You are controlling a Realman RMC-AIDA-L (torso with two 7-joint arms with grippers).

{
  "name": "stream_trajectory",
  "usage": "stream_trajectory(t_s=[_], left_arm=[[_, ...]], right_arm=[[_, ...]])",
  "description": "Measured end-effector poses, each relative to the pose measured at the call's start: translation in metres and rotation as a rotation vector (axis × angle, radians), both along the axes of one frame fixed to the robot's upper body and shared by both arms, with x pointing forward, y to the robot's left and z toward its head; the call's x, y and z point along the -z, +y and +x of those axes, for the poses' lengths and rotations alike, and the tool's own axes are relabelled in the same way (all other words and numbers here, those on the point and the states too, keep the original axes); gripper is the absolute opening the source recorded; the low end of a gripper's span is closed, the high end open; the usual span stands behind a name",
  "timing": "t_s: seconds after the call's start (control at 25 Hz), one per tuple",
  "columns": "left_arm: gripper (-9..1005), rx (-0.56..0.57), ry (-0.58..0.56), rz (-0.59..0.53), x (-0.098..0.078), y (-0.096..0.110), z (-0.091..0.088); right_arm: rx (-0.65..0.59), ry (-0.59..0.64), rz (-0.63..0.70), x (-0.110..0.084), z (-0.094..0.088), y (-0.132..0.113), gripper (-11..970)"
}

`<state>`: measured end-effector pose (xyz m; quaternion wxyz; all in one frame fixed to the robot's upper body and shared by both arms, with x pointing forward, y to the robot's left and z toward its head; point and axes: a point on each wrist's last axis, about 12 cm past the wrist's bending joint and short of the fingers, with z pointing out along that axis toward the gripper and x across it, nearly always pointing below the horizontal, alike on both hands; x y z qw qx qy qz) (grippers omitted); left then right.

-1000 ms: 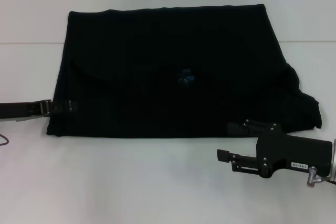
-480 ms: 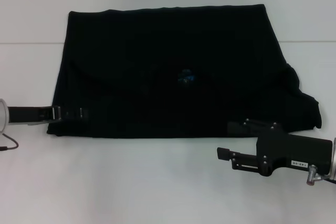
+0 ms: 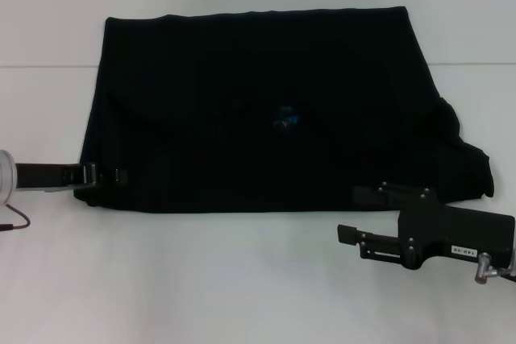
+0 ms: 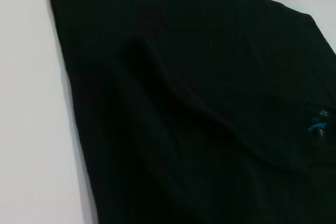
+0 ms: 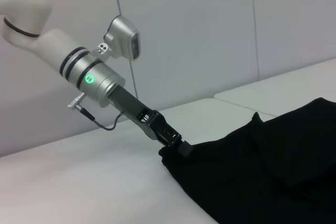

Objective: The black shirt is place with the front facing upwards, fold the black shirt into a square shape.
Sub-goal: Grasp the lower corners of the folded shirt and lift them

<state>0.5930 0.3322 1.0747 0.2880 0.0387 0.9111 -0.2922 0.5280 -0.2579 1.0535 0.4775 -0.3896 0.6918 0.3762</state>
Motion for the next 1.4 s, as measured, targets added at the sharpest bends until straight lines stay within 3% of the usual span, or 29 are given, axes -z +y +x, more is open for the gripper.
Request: stream_trajectory(t_s=[0.28,0.52,0.84,1.0,1.16,1.4], left_arm=[[134,-0.003,0.002,0.0,-0.001,0.001,0.0],[16,0.006,0.009,0.006,0.0,0.002,-0.001],[15,0.017,0.009,0.016,-0.002,0.002,0.0],[15,0.025,0.01,0.012,-0.003,0.001,0.0],[16,0.036,0.008,0.01,-0.004,-0.001,0.002],[16,0.04,0.01,0.01,-0.004,-0.002,0.001]], right_arm=[[0.028,0.034,0.014,-0.005,0.003,-0.008,755],[0.187,0.184,0.009,-0.031,0.024,-0.043,754],[0.506,0.583,-0.12,-0.098,0.062,-0.115,753],[0.642,0.718,-0.201,-0.118,0.072,-0.127,750],[0.699,0.778,-0.333,-0.117,0.082,-0.117,744],[0.668,0.781,-0.407,-0.094,0.094,-0.089,732]])
